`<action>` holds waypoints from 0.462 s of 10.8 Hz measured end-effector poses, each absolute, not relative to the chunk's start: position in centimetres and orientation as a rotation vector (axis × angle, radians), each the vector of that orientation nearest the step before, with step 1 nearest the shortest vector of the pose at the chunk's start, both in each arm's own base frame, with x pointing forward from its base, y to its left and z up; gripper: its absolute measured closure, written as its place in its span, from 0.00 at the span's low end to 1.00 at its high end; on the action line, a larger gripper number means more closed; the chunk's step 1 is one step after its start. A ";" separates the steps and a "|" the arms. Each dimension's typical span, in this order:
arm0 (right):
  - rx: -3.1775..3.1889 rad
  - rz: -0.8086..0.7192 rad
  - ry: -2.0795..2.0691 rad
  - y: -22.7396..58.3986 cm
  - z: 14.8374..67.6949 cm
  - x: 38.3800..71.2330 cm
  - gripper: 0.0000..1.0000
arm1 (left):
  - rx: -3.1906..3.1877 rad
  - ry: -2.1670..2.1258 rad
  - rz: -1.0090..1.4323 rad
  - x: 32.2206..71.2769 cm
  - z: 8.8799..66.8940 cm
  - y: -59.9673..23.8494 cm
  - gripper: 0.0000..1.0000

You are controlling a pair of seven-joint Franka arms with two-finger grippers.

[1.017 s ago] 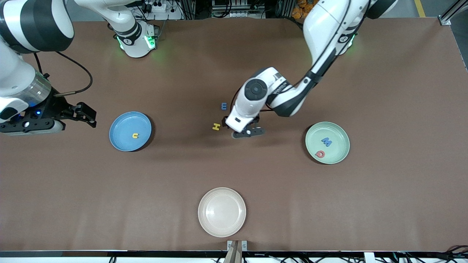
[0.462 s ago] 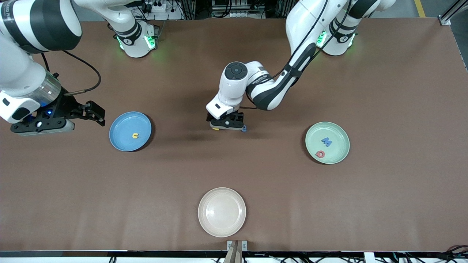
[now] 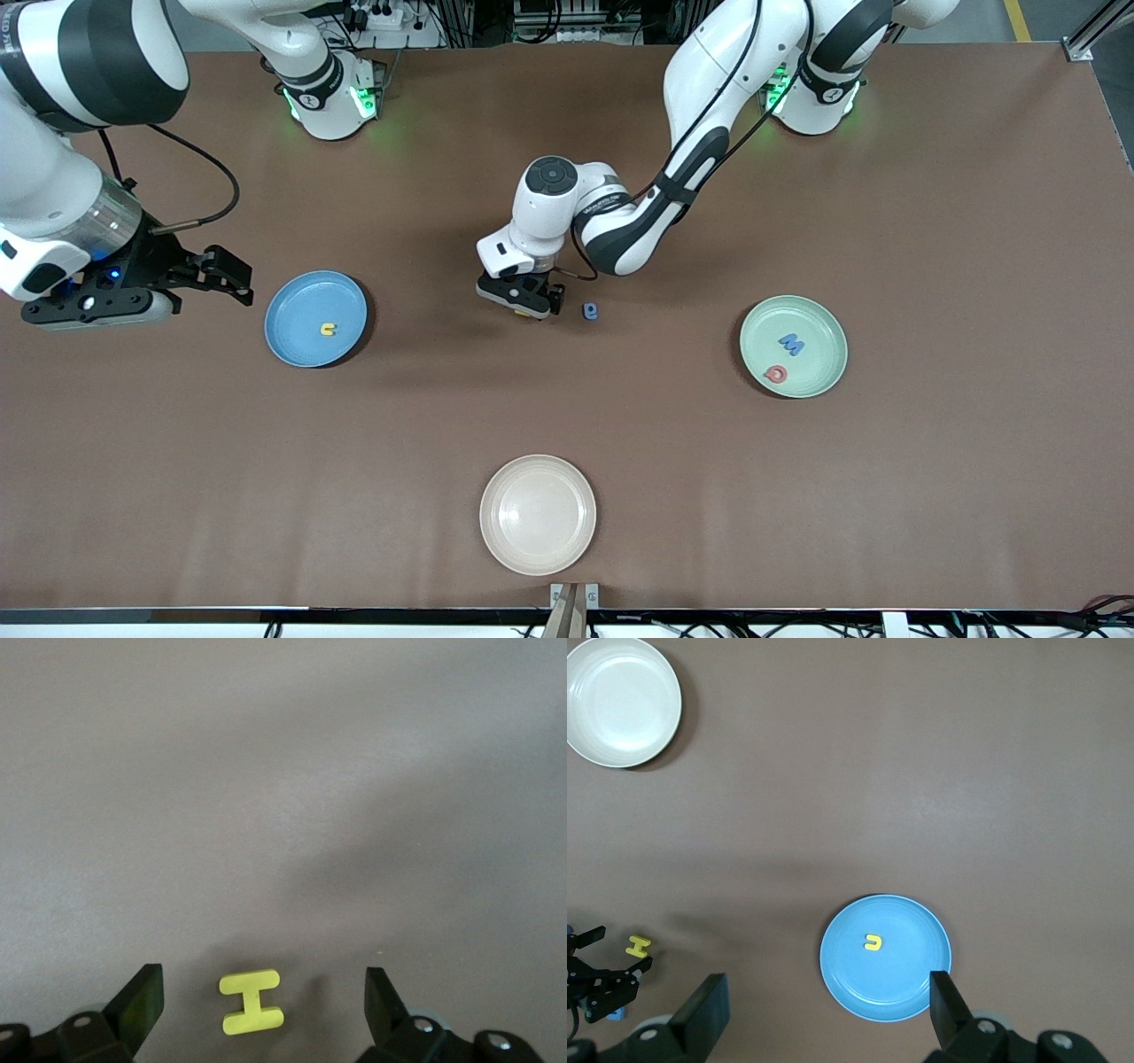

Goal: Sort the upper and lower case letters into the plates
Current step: 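Lower the left gripper and grasp the yellow H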

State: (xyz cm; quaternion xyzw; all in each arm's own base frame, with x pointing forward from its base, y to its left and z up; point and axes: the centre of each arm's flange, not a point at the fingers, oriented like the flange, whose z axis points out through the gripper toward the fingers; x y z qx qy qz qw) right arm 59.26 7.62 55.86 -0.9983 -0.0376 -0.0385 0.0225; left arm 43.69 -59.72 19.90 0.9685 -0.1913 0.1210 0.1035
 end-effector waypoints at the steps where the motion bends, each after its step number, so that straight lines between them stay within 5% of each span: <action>1: -3.091 -0.116 -0.111 7.4 55.8 59.3 0.00 | 2.860 -0.586 0.362 43.5 19.7 -59.8 0.00; 5: -3.088 -0.107 -0.103 7.2 55.8 59.2 0.00 | 2.904 -0.630 0.339 42.7 16.0 -59.4 0.00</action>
